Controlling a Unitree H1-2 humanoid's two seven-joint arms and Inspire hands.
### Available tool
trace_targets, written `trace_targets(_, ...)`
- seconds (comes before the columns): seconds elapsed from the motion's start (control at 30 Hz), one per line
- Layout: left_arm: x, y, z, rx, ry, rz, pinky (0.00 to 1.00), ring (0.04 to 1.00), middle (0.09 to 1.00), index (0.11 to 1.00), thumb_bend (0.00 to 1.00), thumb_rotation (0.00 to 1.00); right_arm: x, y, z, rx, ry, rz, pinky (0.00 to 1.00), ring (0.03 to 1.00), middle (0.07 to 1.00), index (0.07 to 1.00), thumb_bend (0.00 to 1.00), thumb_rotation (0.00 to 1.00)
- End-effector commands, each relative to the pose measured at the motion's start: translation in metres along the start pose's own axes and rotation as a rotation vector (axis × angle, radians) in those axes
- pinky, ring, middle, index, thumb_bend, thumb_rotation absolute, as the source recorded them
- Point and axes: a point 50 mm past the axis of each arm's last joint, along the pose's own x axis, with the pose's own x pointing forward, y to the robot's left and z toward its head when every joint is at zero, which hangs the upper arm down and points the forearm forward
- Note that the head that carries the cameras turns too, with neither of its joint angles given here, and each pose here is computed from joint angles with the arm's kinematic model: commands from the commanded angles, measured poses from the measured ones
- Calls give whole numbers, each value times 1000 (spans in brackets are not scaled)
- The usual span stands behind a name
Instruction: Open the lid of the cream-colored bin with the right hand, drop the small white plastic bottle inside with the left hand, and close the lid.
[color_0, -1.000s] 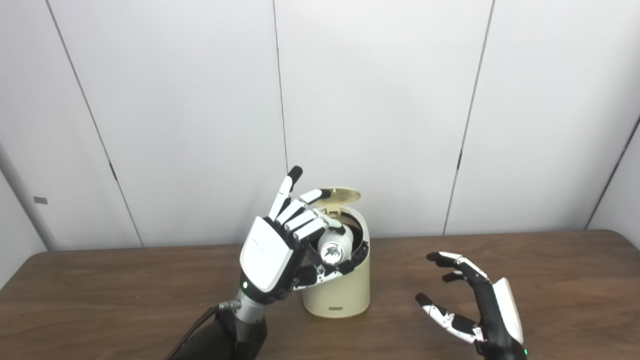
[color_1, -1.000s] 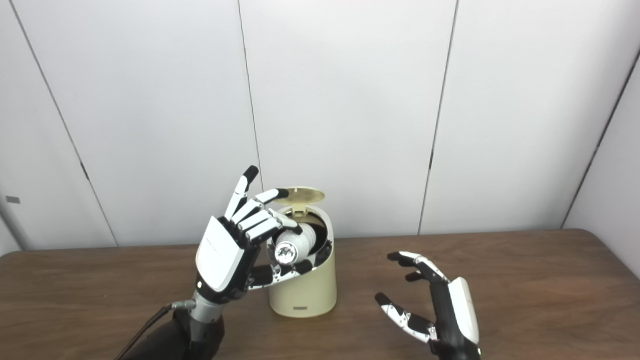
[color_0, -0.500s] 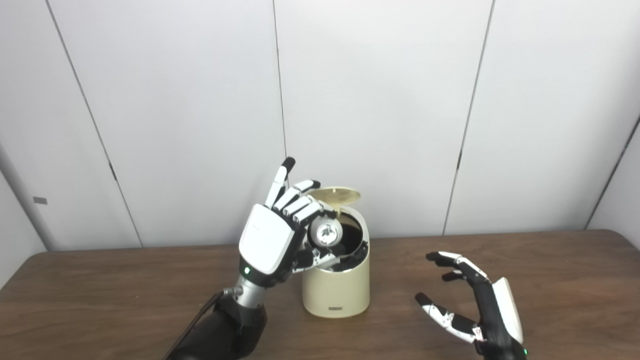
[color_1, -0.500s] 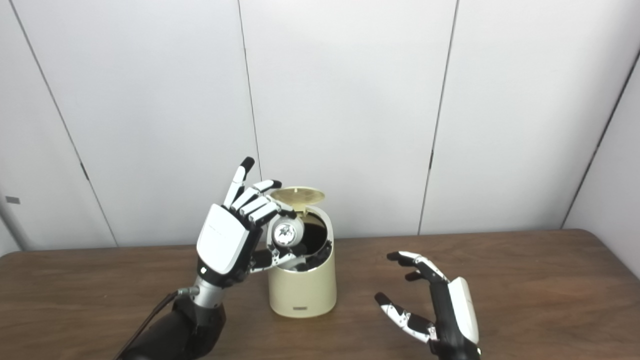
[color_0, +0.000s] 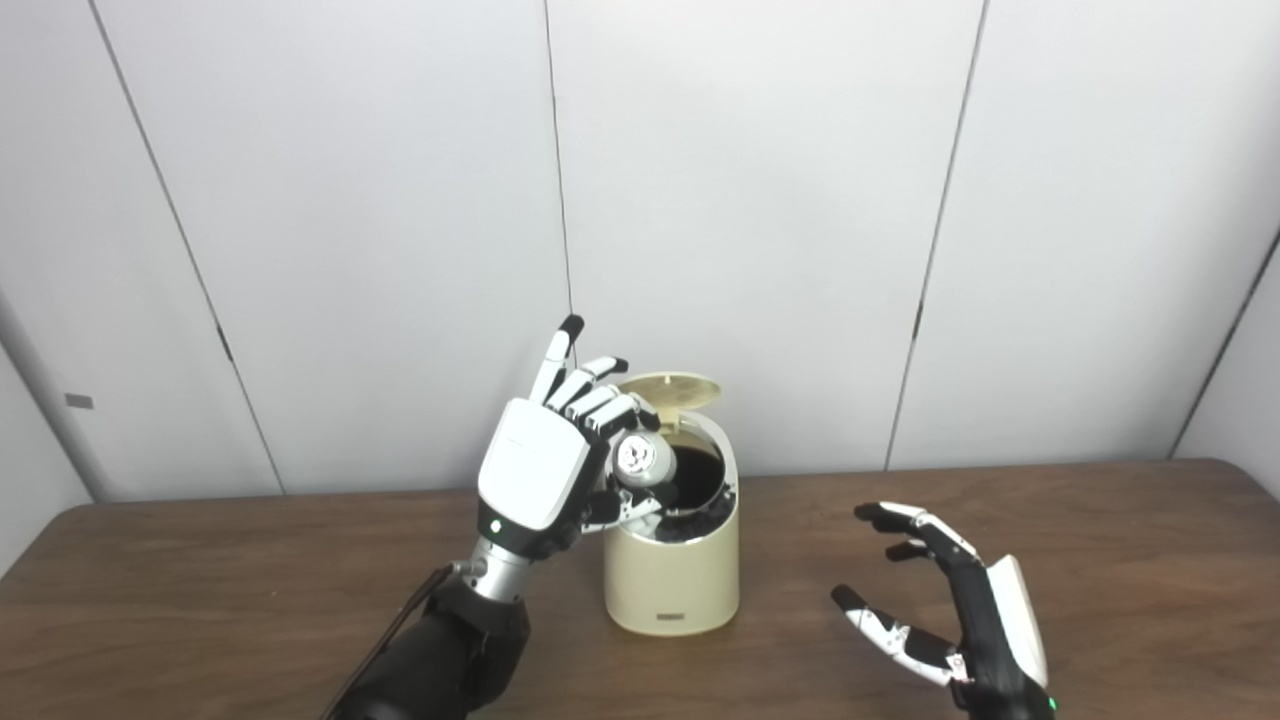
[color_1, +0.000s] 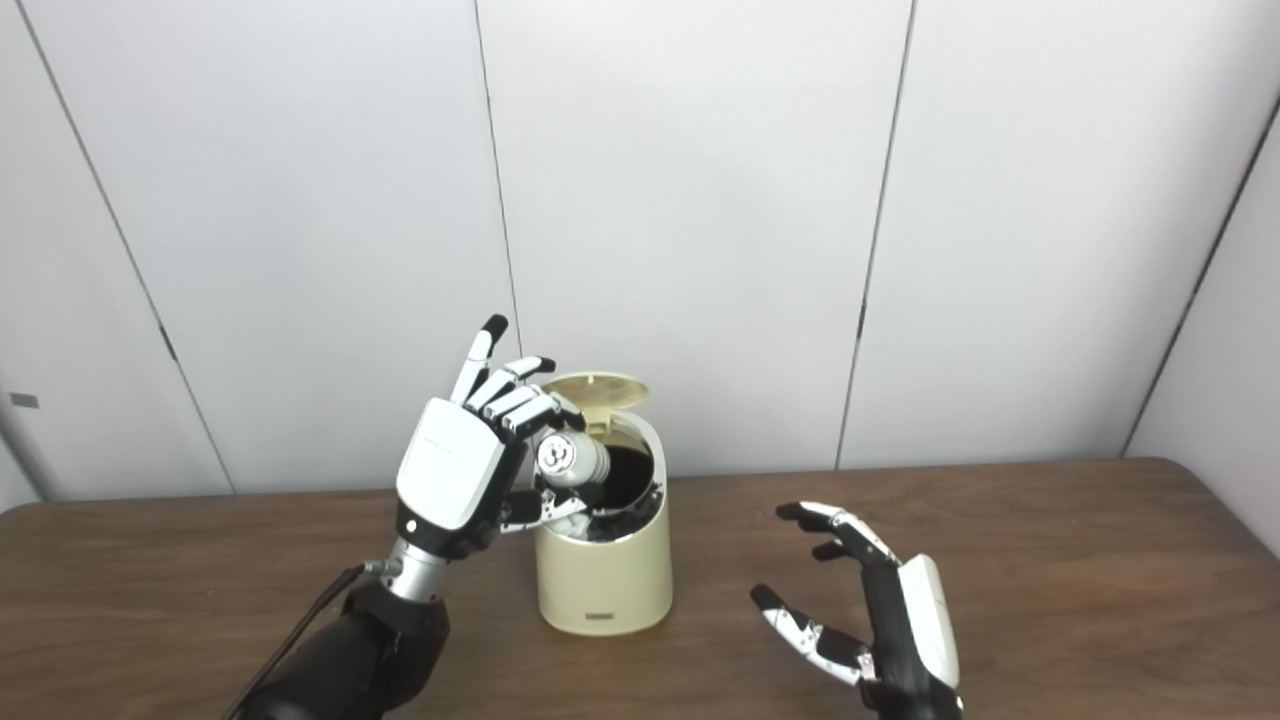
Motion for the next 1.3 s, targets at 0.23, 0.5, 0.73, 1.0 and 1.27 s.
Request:
trace_targets(0.23, 23, 15, -13, -17, 1, 53, 1000, 750, 511, 523, 999, 623, 13, -4, 13, 11, -87, -39, 574, 706, 727, 675, 301, 84)
trace_targets(0.5, 22, 18, -14, -44, -3, 68, 1000, 742, 494, 513, 1000, 917, 13, -3, 13, 19, -86, -37, 584, 710, 730, 683, 310, 64)
trace_targets(0.73, 22, 20, -15, -51, 42, 65, 1000, 770, 510, 503, 1000, 1000, 13, -4, 12, 11, -92, -35, 569, 698, 726, 682, 313, 100)
trace_targets(1.0, 20, 22, -15, -32, 53, 85, 1000, 745, 490, 487, 969, 1000, 13, -4, 13, 15, -89, -36, 579, 706, 727, 686, 313, 80)
trace_targets(1.27, 16, 33, -9, -172, 32, 224, 1000, 700, 463, 488, 530, 60, 13, -6, 12, 11, -86, -35, 586, 712, 727, 682, 309, 54)
